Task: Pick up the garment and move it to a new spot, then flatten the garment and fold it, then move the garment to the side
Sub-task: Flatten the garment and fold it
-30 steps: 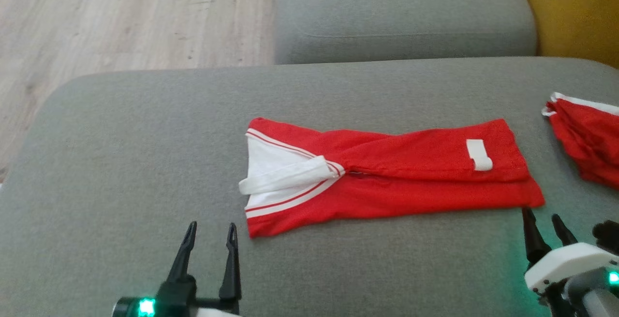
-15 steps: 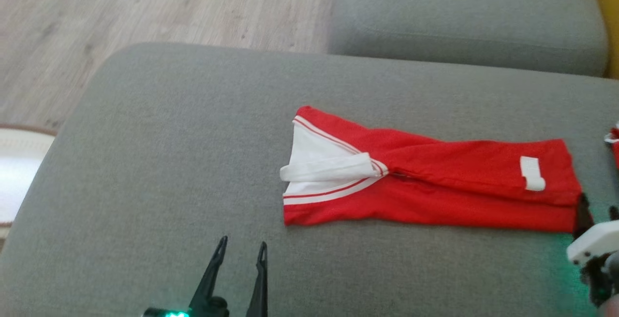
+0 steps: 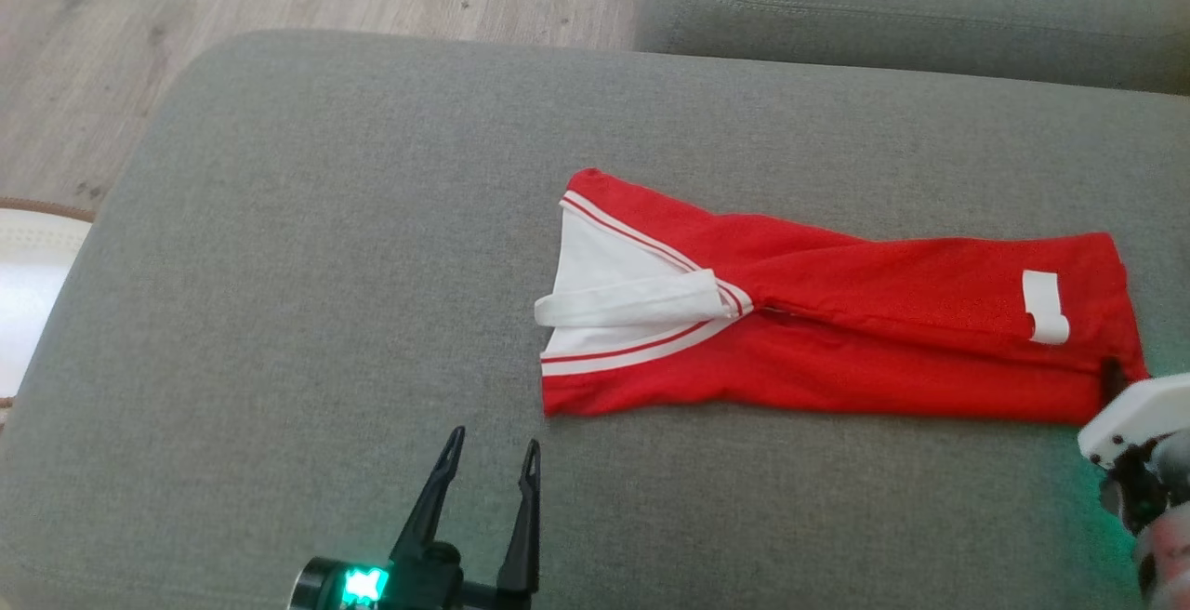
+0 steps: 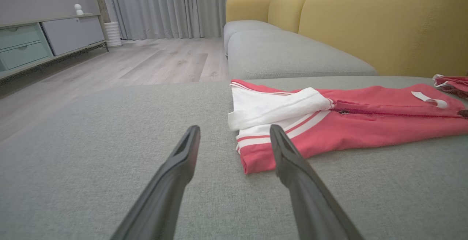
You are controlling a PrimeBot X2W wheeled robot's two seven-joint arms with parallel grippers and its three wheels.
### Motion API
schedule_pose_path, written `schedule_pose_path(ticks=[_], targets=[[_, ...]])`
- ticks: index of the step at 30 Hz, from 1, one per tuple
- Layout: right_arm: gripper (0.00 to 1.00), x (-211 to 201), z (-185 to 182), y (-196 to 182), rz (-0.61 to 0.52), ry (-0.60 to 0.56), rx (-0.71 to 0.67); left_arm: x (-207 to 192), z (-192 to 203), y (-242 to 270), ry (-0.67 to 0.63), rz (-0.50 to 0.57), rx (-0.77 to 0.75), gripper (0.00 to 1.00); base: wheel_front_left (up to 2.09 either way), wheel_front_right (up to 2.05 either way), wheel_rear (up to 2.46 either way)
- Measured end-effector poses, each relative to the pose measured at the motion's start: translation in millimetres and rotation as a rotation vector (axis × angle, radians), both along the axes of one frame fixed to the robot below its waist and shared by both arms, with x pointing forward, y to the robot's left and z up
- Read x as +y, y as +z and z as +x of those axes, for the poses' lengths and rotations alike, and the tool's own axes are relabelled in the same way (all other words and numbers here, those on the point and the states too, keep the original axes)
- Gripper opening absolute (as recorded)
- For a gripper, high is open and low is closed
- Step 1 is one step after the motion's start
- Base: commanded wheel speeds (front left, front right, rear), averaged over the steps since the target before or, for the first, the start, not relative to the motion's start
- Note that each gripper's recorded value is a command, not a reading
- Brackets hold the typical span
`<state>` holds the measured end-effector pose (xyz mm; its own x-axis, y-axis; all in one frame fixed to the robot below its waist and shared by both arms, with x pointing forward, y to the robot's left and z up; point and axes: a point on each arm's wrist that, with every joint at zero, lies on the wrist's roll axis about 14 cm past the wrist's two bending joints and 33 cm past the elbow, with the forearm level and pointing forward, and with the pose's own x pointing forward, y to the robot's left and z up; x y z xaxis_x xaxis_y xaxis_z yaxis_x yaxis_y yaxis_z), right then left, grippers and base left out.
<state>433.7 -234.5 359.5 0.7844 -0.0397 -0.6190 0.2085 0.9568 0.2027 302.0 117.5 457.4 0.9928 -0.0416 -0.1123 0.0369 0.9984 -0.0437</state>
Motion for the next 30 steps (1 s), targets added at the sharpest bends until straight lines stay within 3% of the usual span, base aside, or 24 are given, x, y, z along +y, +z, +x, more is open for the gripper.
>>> schedule_pose_path(ticks=[1, 7, 19, 25, 30], targets=[[0.00, 1.8, 1.7, 1.0, 0.014, -0.005, 0.001, -1.8, 1.4, 0.8, -0.005, -0.004, -0.003, 1.00, 0.00, 0.00, 0.00], [0.00, 4.5, 3.5, 10.1, 0.010, 0.011, -0.035, -2.0, 4.2, 0.0, -0.017, 0.008, -0.007, 1.00, 0.00, 0.00, 0.00], [0.00, -51.1, -7.2, 38.5, -0.097, -0.040, -0.151, -15.0, 10.1, 7.0, -0.071, 0.018, -0.041, 1.00, 0.00, 0.00, 0.00], [0.00, -22.1, 17.4, 70.5, -0.108, 0.055, -0.277, -15.6, 6.9, 6.0, -0.079, 0.020, -0.041, 1.00, 0.00, 0.00, 0.00], [0.00, 47.8, 39.4, 95.9, -0.058, 0.206, -0.383, -9.7, 2.7, 7.3, -0.062, 0.025, -0.047, 1.00, 0.00, 0.00, 0.00]])
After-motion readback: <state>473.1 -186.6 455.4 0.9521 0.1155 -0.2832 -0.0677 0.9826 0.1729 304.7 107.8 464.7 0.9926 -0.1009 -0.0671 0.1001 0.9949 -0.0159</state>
